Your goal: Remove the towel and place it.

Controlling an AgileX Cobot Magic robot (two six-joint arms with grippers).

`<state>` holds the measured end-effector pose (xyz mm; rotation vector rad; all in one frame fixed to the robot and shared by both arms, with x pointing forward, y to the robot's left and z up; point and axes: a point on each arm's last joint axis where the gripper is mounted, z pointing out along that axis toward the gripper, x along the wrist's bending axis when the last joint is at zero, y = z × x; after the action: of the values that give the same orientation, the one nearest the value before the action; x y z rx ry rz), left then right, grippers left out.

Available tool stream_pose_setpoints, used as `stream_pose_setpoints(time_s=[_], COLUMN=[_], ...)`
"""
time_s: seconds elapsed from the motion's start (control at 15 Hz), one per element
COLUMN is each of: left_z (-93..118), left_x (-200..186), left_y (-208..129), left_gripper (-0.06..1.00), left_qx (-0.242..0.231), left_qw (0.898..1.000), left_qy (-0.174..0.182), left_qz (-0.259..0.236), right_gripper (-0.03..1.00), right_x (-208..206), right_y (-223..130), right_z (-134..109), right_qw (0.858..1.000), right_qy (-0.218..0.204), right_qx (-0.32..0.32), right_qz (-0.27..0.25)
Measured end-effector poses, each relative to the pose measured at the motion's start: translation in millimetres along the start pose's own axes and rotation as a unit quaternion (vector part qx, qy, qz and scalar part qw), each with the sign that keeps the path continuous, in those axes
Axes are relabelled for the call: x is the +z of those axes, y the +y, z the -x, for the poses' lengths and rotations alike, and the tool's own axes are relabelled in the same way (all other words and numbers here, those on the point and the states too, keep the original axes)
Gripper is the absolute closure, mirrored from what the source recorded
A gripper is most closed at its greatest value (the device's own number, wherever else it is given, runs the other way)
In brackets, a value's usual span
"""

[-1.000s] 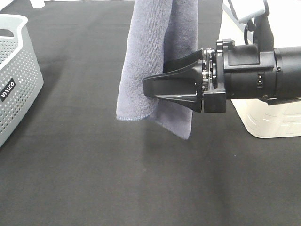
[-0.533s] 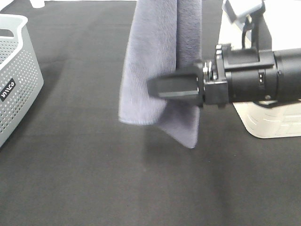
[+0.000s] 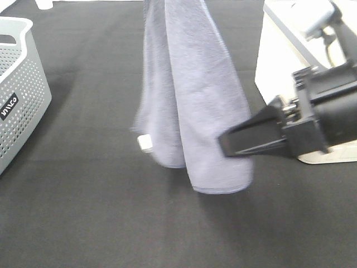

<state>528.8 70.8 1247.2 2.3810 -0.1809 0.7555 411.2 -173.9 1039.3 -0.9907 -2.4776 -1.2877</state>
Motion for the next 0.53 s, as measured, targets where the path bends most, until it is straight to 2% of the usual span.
stream_pose_setpoints(time_s=[0.13,0.2,0.27,0.4,0.53], left_z=[0,-1,-3,-7,-9], left_x=[2,2,2,1,1], left_y=[-1,-3,-6,-13,-18], left_gripper=[0.94,0.94,0.94,0.94,0.94], left_qx=[-0.031,-0.086,-0.127,-0.211,-0.248], left_qw=[1.000,0.996,0.991,0.974,0.963], left_qy=[0.000,0.008,0.018,0.050,0.072], left_qz=[-0.005,-0.017,-0.031,-0.062,-0.082], right_gripper=[0.96,0.96,0.96,0.96,0.96], right_x=[-17,-31,-39,-57,-71], right_y=[11,23,29,44,64], right_z=[2,7,10,12,11], right_qw=[0.997,0.988,0.980,0.965,0.955], right_qy=[-0.072,-0.142,-0.181,-0.242,-0.277], right_qx=[-0.006,-0.018,-0.033,-0.063,-0.088], right_qz=[-0.034,-0.058,-0.069,-0.080,-0.065])
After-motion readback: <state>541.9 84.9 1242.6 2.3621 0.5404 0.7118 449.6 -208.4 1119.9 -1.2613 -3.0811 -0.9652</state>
